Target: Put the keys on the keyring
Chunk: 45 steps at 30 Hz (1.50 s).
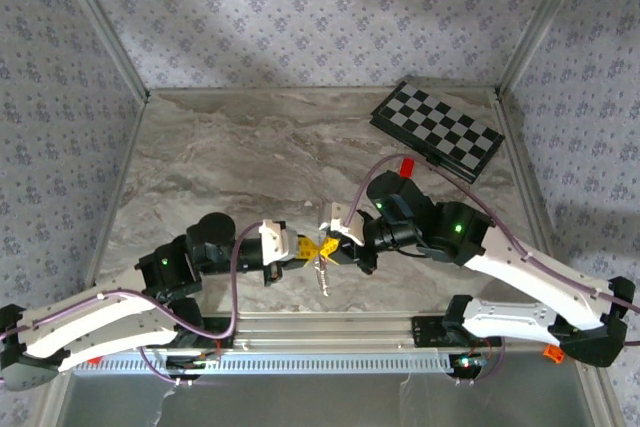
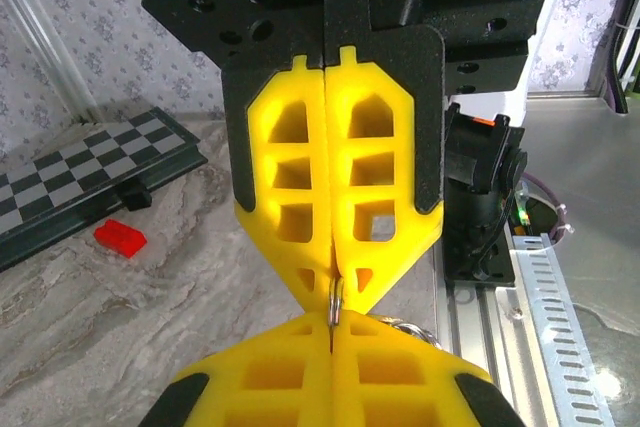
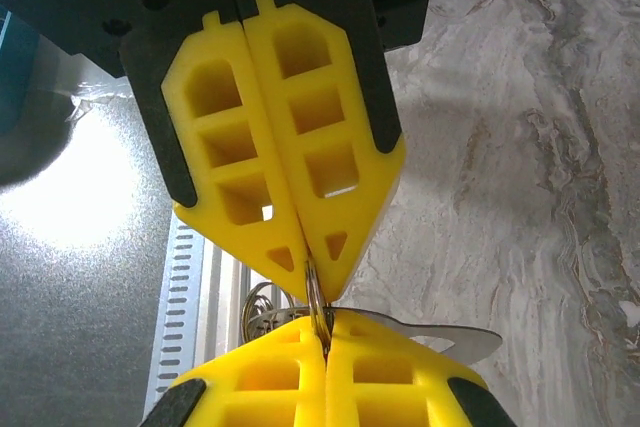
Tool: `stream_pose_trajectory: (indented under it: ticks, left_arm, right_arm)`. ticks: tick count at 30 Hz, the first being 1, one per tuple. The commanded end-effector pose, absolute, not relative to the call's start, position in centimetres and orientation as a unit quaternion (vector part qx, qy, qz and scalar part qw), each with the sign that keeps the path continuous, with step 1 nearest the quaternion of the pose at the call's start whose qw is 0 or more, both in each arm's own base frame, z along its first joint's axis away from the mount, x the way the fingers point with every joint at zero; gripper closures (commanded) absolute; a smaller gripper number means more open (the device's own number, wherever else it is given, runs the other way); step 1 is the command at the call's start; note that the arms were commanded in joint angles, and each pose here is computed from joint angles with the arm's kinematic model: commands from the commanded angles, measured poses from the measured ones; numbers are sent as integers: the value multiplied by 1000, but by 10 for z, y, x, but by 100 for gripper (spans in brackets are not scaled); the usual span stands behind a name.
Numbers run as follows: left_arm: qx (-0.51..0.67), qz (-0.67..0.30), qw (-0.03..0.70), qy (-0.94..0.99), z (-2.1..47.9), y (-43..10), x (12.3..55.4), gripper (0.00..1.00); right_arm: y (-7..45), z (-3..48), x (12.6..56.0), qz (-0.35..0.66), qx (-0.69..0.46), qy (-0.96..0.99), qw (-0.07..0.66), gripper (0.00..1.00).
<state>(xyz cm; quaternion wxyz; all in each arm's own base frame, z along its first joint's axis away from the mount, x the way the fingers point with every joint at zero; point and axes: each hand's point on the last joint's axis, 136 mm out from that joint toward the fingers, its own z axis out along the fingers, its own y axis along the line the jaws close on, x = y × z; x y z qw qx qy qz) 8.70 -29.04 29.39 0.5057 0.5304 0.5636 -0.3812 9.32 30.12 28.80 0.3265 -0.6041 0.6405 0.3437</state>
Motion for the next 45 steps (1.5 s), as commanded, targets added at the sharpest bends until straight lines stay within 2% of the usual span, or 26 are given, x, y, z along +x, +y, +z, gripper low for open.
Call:
stream_pose_trajectory:
  ticks: [1, 2, 6, 12, 14, 18, 24, 28, 31, 33, 40, 45]
  left_arm:
    - [499, -415, 555, 520, 330, -286, 83, 100]
    - [493, -427, 561, 510, 336, -285, 80, 100]
    - [486, -450, 567, 489, 341, -287, 74, 100]
    - [477, -488, 565, 464, 345, -291, 66, 100]
    - [469, -500, 568, 455, 347, -291, 65, 100]
    - [457, -509, 573, 451, 348, -289, 65, 100]
    - [477, -442, 557, 517, 324, -292, 83, 100]
    - [500, -375, 544, 561, 302, -288, 98, 86]
    - [509, -344, 538, 577, 292, -286, 105, 84]
    - [515, -335, 532, 583, 288, -286, 106, 85]
    - [516, -347, 532, 575, 293, -289, 102, 100]
    - [506, -388, 544, 546, 310, -290, 92, 100]
  right_arm:
    - [301, 312, 87, 361, -605, 616, 352, 100]
    - [301, 314, 87, 363, -603, 614, 357, 100]
    - [306, 319, 87, 383, -589, 602, 379, 88]
    - [306, 323, 88, 389, -581, 596, 395, 87]
    - [305, 326, 87, 392, -580, 591, 401, 89]
    - [303, 329, 87, 390, -579, 589, 406, 100]
    - [300, 330, 90, 376, -580, 598, 405, 100]
    - [296, 320, 96, 339, -592, 619, 390, 100]
    - [297, 304, 96, 318, -608, 631, 363, 100]
    - [300, 310, 95, 314, -614, 625, 365, 100]
    - [305, 304, 93, 309, -624, 626, 351, 100]
    - [304, 312, 94, 316, -612, 623, 371, 98]
